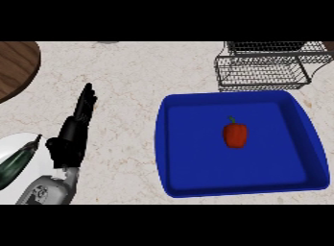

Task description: Pick the bell pepper from the tray and place it in the tiered basket

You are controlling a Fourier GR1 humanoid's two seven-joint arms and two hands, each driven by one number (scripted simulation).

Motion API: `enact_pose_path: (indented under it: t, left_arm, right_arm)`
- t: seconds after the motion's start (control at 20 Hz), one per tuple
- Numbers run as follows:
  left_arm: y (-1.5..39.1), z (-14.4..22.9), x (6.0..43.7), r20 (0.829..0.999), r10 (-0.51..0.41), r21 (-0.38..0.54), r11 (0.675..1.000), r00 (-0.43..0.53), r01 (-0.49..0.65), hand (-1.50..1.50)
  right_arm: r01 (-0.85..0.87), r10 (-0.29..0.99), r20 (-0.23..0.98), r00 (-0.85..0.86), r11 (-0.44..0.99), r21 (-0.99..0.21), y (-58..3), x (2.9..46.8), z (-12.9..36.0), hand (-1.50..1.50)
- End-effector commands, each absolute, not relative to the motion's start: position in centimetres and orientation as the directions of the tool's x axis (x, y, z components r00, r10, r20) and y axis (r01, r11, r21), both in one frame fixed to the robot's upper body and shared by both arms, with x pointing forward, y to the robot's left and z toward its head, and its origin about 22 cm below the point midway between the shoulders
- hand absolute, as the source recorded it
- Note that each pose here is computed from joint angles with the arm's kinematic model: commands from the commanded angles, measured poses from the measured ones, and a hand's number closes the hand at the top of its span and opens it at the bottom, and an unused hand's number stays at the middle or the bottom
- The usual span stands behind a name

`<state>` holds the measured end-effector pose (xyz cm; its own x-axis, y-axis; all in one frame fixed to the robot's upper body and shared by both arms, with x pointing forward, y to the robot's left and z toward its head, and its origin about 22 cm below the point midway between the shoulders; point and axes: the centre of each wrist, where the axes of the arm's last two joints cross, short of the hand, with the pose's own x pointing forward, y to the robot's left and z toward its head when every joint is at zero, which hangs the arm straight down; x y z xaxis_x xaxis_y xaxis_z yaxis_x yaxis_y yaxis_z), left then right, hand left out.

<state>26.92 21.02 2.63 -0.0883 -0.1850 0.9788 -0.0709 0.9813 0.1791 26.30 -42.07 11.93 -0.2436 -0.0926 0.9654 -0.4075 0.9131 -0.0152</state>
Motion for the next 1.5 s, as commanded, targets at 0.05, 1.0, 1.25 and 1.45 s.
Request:
enact_pose_path:
  t: [0.05,1.0,1.25,1.45]
  left_arm:
    - [20.9,3.4,27.9,0.978,-0.185,0.178,0.981,-0.095,-0.078,0.0]
    - [18.7,2.8,27.2,0.978,-0.187,0.183,0.982,-0.095,-0.054,0.0]
    - [19.2,2.5,26.9,0.977,-0.192,0.188,0.981,-0.092,-0.054,0.0]
    - [19.5,2.1,26.3,0.975,-0.199,0.194,0.979,-0.095,-0.057,0.0]
  right_arm:
    - [-0.448,0.376,0.872,-0.312,0.751,-0.484,-41.8,26.1,19.7,-1.5]
    - [-0.426,0.808,0.488,-0.329,0.334,-0.841,-25.0,23.2,25.3,-1.5]
    - [-0.48,0.86,0.405,-0.31,0.226,-0.847,-23.5,24.2,25.1,-1.5]
    - [-0.506,0.883,0.38,-0.275,0.203,-0.838,-22.6,24.9,24.0,-1.5]
